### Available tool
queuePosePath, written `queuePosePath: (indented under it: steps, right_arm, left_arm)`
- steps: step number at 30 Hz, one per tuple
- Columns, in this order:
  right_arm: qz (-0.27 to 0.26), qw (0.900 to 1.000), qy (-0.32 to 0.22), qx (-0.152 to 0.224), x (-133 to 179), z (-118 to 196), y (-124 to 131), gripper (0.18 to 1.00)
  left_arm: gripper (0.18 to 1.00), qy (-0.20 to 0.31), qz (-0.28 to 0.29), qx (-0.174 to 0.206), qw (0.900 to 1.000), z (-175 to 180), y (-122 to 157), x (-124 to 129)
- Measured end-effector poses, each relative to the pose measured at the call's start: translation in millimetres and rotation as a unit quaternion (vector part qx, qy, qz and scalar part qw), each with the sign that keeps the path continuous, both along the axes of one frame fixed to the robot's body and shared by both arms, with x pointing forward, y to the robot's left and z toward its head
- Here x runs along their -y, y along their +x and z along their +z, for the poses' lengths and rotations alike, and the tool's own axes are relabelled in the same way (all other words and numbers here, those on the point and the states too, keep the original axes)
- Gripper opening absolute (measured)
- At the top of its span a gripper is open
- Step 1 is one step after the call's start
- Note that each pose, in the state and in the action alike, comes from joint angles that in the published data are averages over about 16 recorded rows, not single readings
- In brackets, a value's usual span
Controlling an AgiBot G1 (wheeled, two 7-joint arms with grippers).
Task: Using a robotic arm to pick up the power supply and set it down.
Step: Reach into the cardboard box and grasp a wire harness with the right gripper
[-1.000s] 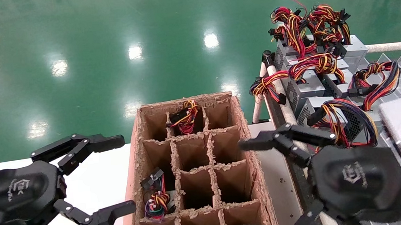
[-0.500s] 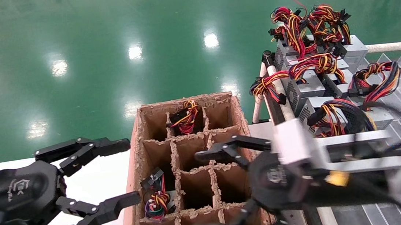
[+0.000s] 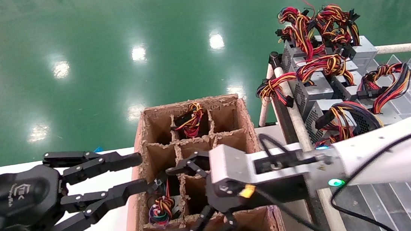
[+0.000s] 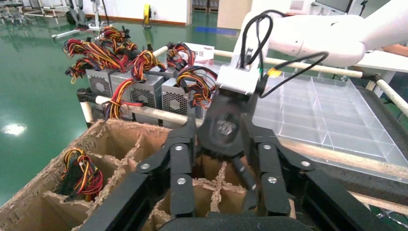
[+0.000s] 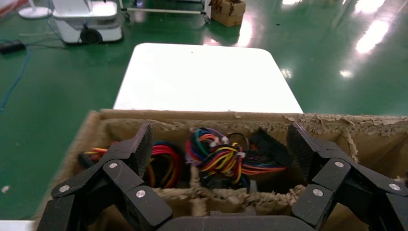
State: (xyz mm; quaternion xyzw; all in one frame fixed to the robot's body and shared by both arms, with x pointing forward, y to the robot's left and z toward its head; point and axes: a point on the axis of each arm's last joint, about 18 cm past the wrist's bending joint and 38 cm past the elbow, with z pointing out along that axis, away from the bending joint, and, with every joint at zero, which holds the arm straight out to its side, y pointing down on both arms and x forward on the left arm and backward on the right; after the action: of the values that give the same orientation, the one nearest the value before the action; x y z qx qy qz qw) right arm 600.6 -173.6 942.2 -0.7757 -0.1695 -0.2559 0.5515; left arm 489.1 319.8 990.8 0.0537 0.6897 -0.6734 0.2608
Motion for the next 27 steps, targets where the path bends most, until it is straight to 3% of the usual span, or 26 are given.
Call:
queuePosePath:
  steps: [11, 17, 27]
  right_arm:
    - [-0.004, 0.999, -0.022, 0.033, -28.3, -10.6, 24.9, 1.000]
    - [-0.019, 0.998, -0.032, 0.057, -31.3, -8.6, 35.4, 0.996]
    - [-0.034, 0.995, -0.051, 0.083, -28.3, -1.8, 41.3, 0.938]
  left_arm:
    - [0.302, 0.000, 0.000, 0.000, 1.0000, 0.0, 0.0, 0.0]
    - [0.235, 0.000, 0.000, 0.000, 1.0000, 0.0, 0.0, 0.0]
    - [0.195, 0.000, 0.000, 0.000, 1.0000, 0.0, 0.0, 0.0]
